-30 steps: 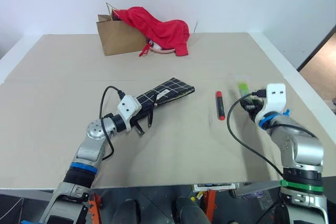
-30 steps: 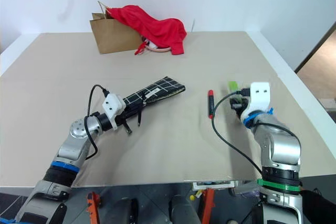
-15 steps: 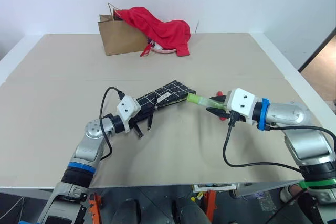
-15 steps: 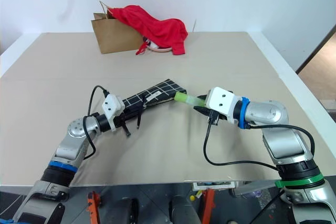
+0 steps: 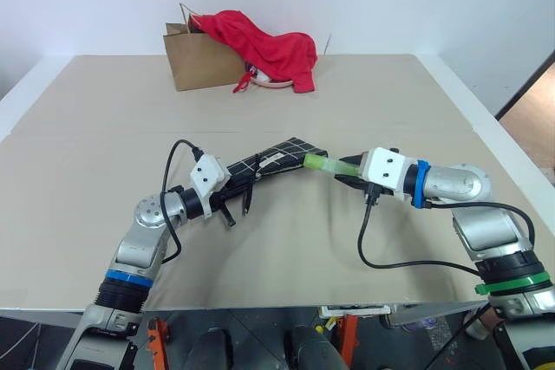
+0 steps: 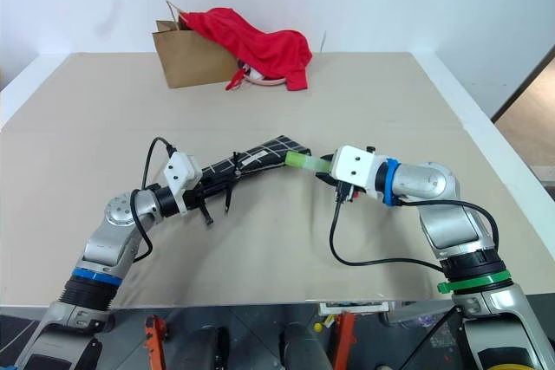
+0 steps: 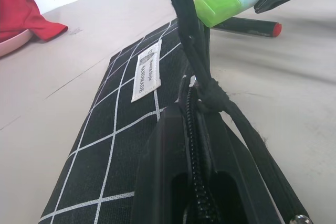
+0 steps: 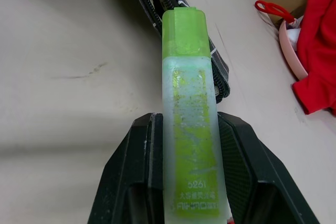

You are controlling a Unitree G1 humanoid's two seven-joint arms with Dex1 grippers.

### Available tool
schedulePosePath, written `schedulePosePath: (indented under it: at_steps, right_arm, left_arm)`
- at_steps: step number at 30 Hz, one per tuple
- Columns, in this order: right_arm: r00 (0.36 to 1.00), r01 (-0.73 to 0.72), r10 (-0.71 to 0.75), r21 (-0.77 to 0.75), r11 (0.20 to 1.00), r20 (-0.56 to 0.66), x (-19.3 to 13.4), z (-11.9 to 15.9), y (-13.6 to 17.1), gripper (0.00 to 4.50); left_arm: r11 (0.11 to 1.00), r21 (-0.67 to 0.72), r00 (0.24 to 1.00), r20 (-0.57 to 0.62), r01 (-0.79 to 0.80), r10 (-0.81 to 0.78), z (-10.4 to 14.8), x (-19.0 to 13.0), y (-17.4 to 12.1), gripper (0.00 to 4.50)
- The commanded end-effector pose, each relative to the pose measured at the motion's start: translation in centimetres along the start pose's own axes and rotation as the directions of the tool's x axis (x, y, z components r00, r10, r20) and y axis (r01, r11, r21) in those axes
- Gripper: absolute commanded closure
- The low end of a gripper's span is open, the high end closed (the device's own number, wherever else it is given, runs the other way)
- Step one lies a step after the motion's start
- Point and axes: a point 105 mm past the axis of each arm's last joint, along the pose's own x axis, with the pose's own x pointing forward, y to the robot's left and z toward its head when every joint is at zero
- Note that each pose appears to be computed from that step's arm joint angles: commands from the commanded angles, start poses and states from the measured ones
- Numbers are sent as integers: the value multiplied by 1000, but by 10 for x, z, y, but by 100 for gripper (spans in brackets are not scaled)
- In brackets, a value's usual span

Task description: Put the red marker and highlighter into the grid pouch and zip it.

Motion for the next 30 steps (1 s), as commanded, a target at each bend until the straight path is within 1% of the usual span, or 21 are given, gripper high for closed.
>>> schedulePosePath:
  at_steps: [1,7,13,19,30]
  right_arm:
    - [999,37,-36,-37,999,18,-14,10,-17,342]
    - [1000,24,-24,-30,999,-3,-20,5,-16,342]
    - [999,39,-39,-15,999,-22,-17,-2,-20,342]
    - [999,35,-34,2,999,-25,-14,-6,-18,342]
    - [1000,-9,9,-22,1000,2,2,5,-14,342]
  left_arm:
    - [999,35,999,52,-17,15,17,-2,7,450]
    - [999,30,998,57,-19,18,17,0,7,450]
    - [999,31,998,63,-6,4,18,1,3,450]
    - [996,76,998,40,46,-50,14,-1,-7,450]
    - [986,124,994,6,107,-108,11,-2,-16,450]
